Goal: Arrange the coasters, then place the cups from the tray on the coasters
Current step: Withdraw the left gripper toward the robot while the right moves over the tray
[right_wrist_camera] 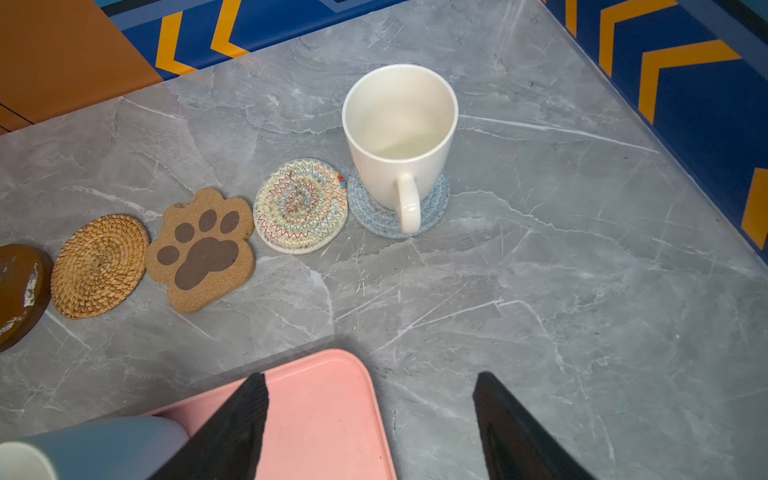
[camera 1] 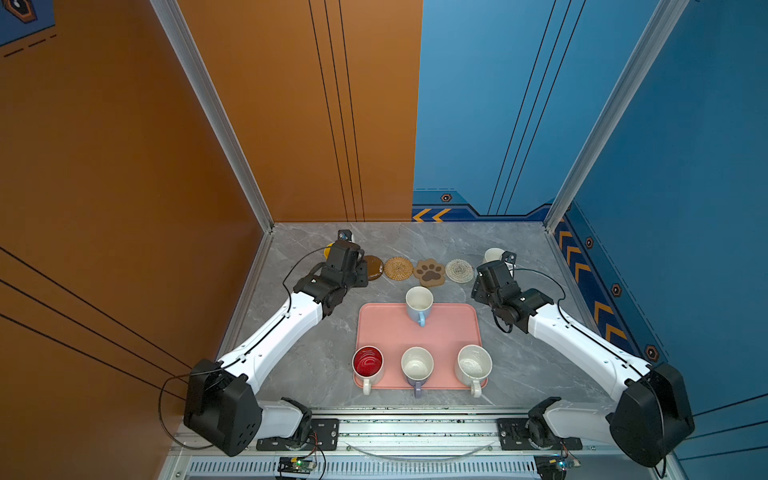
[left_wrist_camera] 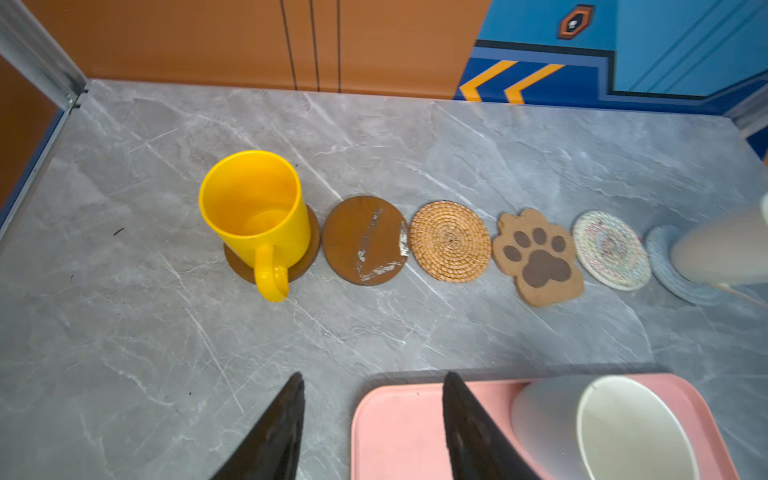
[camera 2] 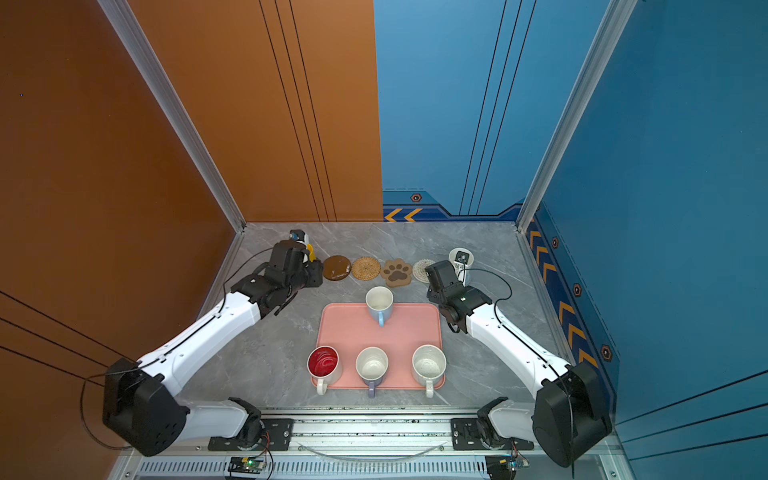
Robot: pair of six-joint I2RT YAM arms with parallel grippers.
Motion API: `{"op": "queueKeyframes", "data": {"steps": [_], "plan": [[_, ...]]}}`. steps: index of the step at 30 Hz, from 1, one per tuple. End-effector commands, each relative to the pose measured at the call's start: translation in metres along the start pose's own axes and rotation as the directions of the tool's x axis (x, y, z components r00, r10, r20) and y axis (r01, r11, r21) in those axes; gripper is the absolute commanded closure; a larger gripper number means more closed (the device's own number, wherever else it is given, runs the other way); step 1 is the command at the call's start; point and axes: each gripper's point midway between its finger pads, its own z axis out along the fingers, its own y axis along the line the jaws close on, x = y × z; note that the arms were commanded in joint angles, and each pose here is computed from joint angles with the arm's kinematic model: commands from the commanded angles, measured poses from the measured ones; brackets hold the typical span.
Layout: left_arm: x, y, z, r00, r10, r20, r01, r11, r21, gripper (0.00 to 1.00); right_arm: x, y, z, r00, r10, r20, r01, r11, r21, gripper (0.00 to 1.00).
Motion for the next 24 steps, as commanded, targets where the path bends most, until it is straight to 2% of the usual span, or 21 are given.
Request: {"op": "queueKeyframes", "data": {"steps": [1,3,6,13,20,24], "plan": [[0.017,0.012,-0.015,0.999,0.041,0.018,-0.04,0.997,-0.059,0.45,-0.006,0.003,-0.007,0.999,0.025,0.034,-0.025,1.0,-0.013,0.23],[0.03,0.018,-0.022,0.999,0.015,0.035,-0.013,0.997,-0.07,0.45,-0.005,0.008,-0.007,0.999,0.02,0.034,-0.02,1.0,-0.024,0.24],[0.044,0.017,-0.029,0.996,-0.017,0.086,0.019,1.0,-0.025,0.46,-0.003,0.019,-0.005,1.0,0.0,0.025,0.001,0.999,-0.04,0.24],[0.042,0.016,-0.047,0.966,-0.089,0.243,0.072,0.994,0.076,0.44,0.001,0.054,-0.01,0.999,-0.046,0.0,0.046,0.992,-0.113,0.24],[0.044,0.028,-0.053,0.964,-0.039,0.262,0.036,0.999,0.019,0.44,0.003,0.081,-0.014,0.997,-0.081,-0.003,0.08,0.985,-0.151,0.24],[0.045,0.024,-0.051,0.965,-0.036,0.258,0.028,0.999,0.034,0.44,0.007,0.097,-0.016,0.991,-0.131,-0.017,0.126,0.979,-0.16,0.24]]}}
